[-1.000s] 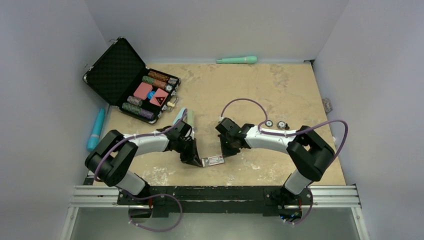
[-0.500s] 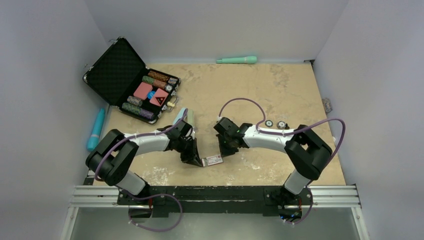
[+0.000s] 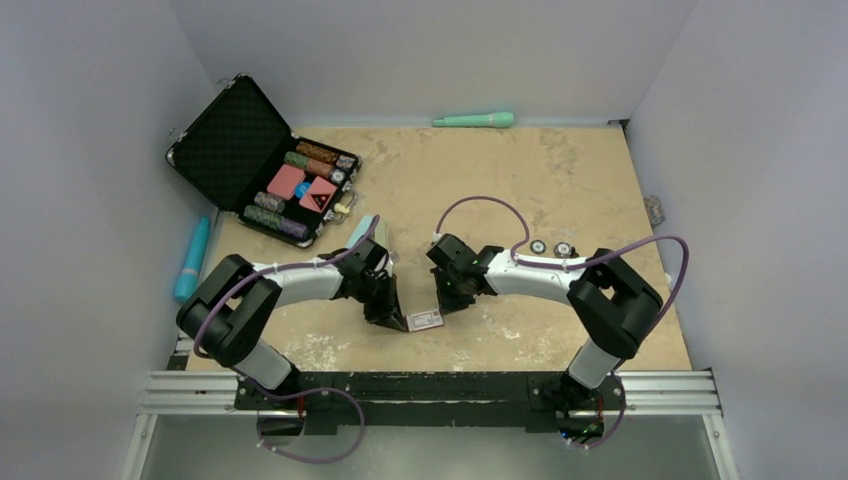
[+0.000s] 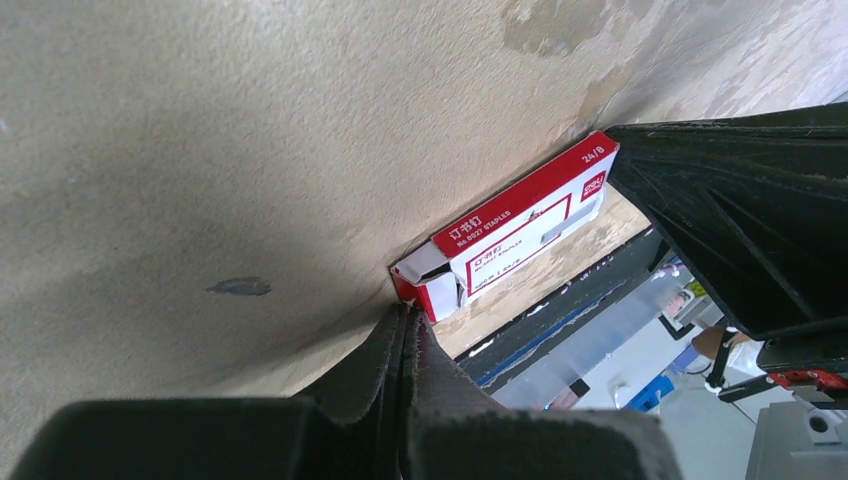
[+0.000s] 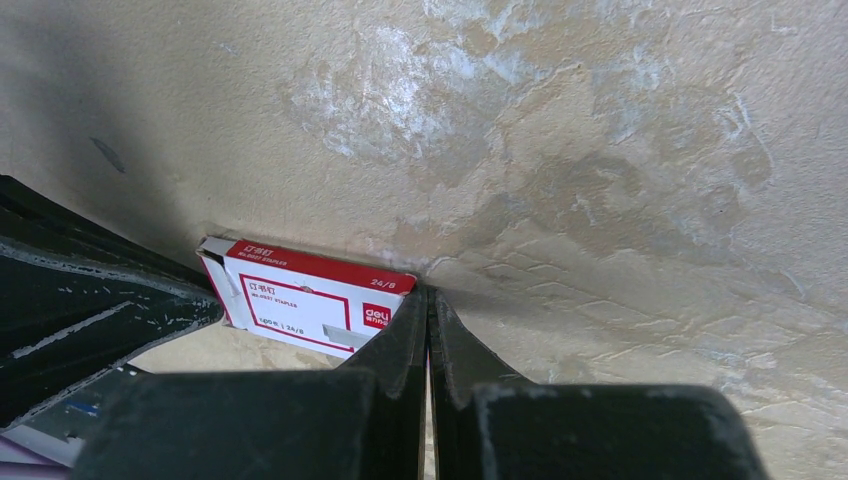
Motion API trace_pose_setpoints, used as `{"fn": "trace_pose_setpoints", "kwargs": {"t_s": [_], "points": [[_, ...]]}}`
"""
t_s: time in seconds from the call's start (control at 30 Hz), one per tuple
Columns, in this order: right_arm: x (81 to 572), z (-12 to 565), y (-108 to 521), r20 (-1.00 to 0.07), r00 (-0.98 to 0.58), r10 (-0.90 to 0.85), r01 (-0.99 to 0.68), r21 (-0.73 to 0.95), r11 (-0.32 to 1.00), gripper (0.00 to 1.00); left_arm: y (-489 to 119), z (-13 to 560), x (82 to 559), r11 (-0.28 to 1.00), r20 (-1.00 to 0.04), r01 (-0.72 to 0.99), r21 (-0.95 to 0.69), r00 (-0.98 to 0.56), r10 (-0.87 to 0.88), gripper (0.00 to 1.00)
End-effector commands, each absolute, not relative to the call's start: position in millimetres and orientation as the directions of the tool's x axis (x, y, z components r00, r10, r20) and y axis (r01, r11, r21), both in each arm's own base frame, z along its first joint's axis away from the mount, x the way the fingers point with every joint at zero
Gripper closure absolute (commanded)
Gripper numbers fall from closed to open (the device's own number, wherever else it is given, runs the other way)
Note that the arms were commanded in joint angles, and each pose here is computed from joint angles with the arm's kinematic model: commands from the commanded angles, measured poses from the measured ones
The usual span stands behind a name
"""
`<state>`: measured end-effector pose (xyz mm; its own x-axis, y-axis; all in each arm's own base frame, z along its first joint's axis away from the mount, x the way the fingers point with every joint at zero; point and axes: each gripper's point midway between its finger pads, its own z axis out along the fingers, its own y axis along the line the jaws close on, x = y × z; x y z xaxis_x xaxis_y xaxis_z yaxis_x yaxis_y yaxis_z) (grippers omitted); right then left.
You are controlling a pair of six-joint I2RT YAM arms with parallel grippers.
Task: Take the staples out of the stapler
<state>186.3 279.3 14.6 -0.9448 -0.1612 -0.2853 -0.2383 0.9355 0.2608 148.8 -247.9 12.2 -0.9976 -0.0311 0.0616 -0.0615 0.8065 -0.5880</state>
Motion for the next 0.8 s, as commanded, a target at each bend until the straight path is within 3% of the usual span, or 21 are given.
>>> {"fn": "trace_pose_setpoints", "kwargs": {"t_s": [0.0,0.77], "points": [[175.4,3.6,283.2,-0.249,-0.949,-0.194,-0.259,0.262,0.930,1.00,-252.8,9.4,161.7,0.816,0.016,-0.044,-0.577,-0.999,-0.043,1.00],[170.0,3.4,285.7,-0.242,-0.947,-0.210,-0.273,0.262,0.926,1.00,-255.7,13.2,167.9,0.818,0.000,-0.035,-0.573,-0.999,-0.043,1.00]]}}
